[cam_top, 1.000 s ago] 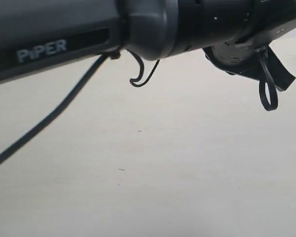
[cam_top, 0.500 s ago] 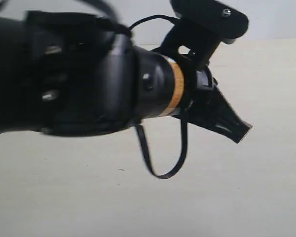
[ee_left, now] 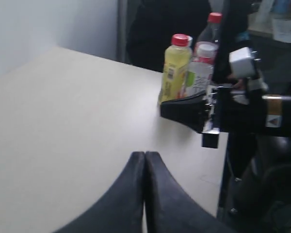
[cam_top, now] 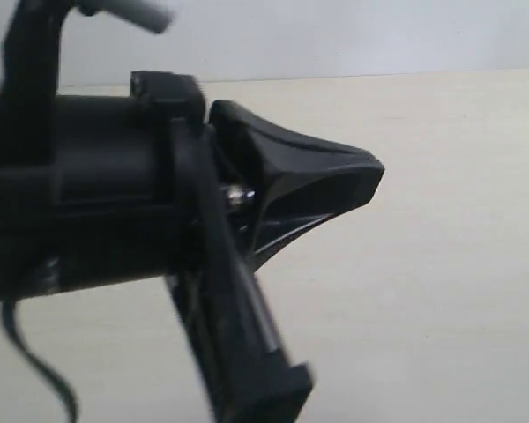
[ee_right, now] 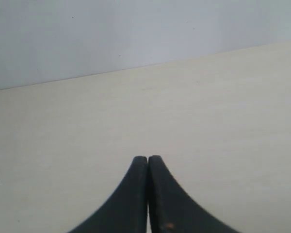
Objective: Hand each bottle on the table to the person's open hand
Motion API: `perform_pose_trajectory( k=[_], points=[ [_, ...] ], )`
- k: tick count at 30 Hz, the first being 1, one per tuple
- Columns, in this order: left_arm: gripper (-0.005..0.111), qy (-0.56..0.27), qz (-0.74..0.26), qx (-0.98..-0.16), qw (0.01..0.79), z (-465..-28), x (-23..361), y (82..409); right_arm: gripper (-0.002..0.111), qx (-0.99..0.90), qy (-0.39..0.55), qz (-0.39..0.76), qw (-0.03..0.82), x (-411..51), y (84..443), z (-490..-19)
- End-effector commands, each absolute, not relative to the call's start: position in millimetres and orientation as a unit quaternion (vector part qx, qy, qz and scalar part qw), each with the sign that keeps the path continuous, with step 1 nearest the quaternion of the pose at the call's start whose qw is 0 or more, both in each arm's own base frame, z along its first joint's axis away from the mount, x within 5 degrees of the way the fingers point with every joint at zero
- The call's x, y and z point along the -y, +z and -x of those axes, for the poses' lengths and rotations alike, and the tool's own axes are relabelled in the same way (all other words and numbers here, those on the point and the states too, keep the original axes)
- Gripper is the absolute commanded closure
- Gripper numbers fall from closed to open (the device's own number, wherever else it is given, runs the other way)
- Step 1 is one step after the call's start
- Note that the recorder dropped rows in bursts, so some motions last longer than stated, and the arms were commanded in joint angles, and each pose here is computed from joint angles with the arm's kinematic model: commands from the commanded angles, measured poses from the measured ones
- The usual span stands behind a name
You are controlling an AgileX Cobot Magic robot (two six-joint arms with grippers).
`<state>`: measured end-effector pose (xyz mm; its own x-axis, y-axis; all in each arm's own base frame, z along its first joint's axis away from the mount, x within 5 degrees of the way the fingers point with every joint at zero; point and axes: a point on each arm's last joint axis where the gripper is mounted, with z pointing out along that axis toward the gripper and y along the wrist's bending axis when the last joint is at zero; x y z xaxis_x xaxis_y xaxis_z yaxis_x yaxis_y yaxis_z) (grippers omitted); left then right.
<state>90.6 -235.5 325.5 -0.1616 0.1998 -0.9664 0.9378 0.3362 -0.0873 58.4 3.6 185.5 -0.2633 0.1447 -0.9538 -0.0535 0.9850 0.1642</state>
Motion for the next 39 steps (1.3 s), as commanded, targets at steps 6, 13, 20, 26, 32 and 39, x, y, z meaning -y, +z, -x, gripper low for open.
perform_pose_trajectory(
  k=[6,13,20,26,32,39],
  points=[
    [0.107,-0.424,-0.435,-0.62,0.497,-62,185,323,0.108,-0.792,0.08,-0.03,0.605,-4,184,-59],
    [0.107,-0.416,-0.438,-0.623,0.497,-60,177,315,0.108,-0.792,0.08,-0.03,0.605,-4,184,-59],
    [0.107,-0.416,-0.438,-0.623,0.497,-60,177,315,0.108,-0.792,0.08,-0.03,0.605,-4,184,-59],
    [0.107,-0.38,-0.481,-0.594,0.521,-60,177,313,0.108,-0.792,0.08,-0.03,0.605,-4,184,-59],
    [0.107,-0.359,-0.504,-0.574,0.536,-60,177,313,0.108,-0.792,0.08,-0.03,0.605,-4,184,-59],
    [0.107,-0.351,-0.375,-0.675,0.53,-93,159,305,0.108,-0.792,0.08,-0.03,0.605,-4,184,-59]
  ],
)
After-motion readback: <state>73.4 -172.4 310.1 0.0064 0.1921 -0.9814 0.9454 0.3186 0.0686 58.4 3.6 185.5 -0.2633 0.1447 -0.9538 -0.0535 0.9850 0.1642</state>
